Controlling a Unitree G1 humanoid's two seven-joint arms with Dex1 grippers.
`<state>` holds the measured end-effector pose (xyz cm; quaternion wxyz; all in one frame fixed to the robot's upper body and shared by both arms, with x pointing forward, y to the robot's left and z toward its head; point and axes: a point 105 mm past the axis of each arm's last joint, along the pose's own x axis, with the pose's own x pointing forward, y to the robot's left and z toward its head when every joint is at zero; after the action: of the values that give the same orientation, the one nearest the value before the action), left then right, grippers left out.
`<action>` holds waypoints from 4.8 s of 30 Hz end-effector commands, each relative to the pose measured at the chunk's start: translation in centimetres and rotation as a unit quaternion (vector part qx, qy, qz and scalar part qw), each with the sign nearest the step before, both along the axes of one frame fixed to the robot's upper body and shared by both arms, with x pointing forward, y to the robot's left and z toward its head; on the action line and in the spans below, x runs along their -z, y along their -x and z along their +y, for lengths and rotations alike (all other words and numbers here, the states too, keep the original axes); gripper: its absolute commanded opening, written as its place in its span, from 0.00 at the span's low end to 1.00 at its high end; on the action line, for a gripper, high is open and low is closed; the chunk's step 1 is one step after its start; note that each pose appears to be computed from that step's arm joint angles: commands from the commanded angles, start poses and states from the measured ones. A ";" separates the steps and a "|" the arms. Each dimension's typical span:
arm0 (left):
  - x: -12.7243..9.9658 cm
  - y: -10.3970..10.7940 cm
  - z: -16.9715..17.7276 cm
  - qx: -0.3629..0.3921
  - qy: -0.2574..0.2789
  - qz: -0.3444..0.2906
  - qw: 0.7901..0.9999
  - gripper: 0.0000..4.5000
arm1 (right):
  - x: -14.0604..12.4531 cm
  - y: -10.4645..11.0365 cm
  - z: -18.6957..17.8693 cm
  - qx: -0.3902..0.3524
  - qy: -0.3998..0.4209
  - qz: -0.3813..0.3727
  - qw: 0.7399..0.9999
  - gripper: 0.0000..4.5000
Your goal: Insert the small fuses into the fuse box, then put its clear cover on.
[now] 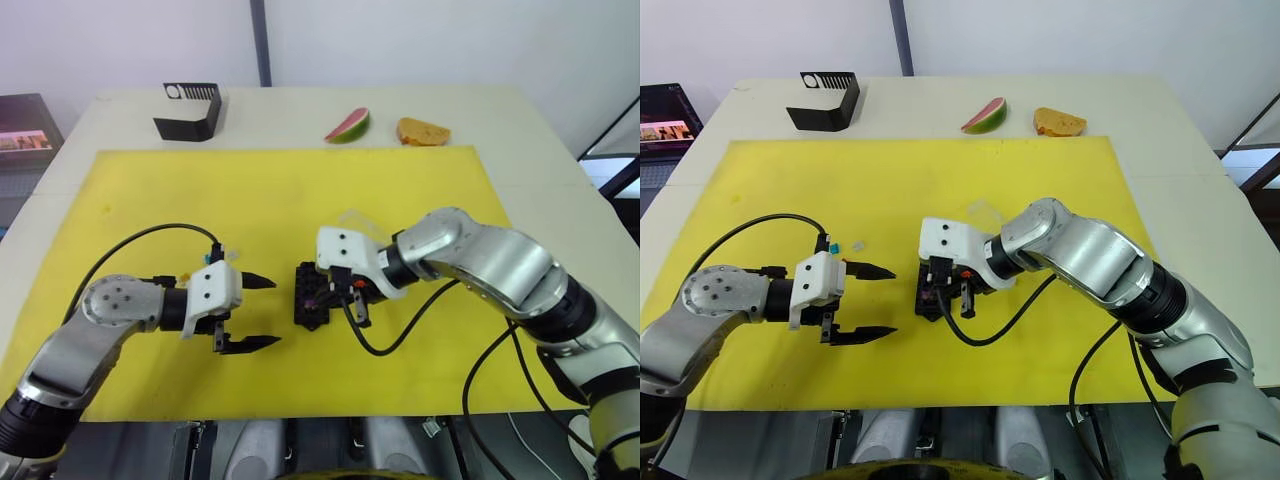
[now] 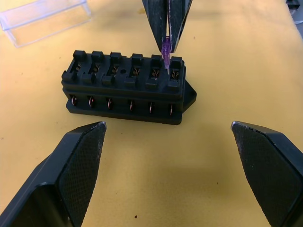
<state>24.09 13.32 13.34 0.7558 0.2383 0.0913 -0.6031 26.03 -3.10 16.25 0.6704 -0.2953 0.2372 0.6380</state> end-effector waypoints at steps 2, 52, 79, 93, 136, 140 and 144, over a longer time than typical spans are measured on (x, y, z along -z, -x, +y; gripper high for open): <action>-0.4 0.1 -0.4 0.012 -0.005 -0.015 1.000 0.99 | -0.1 0.5 0.4 -0.017 -0.003 -0.009 1.000 0.00; 0.1 0.1 -1.0 0.018 -0.002 -0.012 1.000 0.99 | -1.1 0.1 0.2 -0.018 -0.005 -0.030 0.999 0.00; -0.1 -0.1 -0.9 0.016 -0.006 -0.017 1.000 0.99 | 0.9 0.2 -0.1 -0.013 0.020 -0.035 0.999 0.00; -0.1 -0.1 -1.0 0.016 -0.005 -0.017 1.000 0.99 | -0.5 0.0 0.4 -0.011 0.000 -0.035 0.999 0.00; -0.4 -0.6 -1.0 -0.008 0.011 -0.006 1.000 0.99 | 1.7 0.1 -0.1 -0.040 0.068 -0.110 0.991 0.00; -0.2 -0.8 -0.9 -0.011 0.007 -0.002 1.000 0.99 | 1.5 0.1 0.0 -0.040 0.067 -0.124 0.989 0.00; 0.1 -0.9 -0.9 -0.012 -0.001 -0.002 1.000 0.99 | 1.3 0.1 0.0 -0.035 0.070 -0.135 0.988 0.00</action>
<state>24.79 12.51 12.90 0.7635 0.2307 0.0985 -0.5951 25.39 -2.80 14.72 0.6390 -0.4170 0.1839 0.6196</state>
